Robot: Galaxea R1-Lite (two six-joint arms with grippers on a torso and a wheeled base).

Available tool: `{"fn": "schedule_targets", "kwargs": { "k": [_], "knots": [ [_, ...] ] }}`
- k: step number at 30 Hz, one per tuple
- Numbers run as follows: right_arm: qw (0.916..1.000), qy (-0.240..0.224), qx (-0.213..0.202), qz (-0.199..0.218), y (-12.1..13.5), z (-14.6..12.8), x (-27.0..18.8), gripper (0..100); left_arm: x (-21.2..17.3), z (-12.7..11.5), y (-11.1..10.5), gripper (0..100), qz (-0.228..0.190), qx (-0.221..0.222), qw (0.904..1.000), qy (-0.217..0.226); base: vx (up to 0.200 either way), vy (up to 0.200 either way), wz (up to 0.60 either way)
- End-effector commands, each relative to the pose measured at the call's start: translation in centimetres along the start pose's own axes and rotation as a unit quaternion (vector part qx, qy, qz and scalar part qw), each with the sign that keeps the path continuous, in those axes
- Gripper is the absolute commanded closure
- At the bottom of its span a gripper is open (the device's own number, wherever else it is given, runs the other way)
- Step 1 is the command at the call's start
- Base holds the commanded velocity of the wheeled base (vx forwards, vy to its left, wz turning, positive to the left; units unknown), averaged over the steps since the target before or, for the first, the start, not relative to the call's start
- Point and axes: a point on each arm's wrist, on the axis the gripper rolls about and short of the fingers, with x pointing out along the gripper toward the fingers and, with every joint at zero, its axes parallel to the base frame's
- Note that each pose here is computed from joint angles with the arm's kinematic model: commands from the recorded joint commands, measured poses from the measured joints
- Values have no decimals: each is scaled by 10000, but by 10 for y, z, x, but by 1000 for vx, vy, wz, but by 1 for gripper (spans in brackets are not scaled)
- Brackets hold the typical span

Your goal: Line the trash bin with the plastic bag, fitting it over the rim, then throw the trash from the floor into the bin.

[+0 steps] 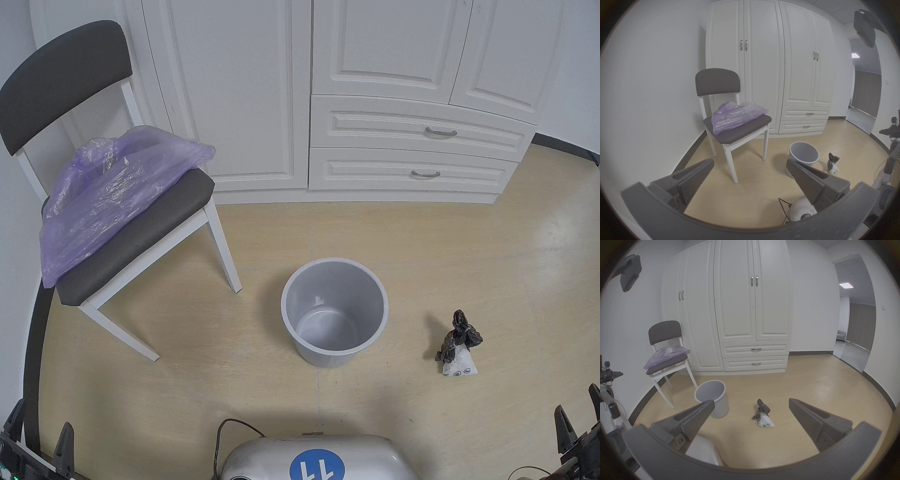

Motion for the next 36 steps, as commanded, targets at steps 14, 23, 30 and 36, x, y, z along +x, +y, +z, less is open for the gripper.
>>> {"fn": "schedule_targets", "kwargs": {
  "k": [14,23,30,36],
  "knots": [
    [9996,11,-287,62,0,-5,0,0,0,-5,0,0,-82,163,9998,-17,0,0,0],
    [9996,-5,-241,116,0,-5,0,0,0,-5,0,0,48,-106,9999,-8,0,0,0],
    [9998,-4,-164,101,0,-5,0,0,0,-4,1,0,155,-75,9998,-31,0,0,0],
    [10000,-43,28,-6,0,-4,0,0,-1,4,0,0,67,-176,9994,-307,0,0,0]
  ]
}}
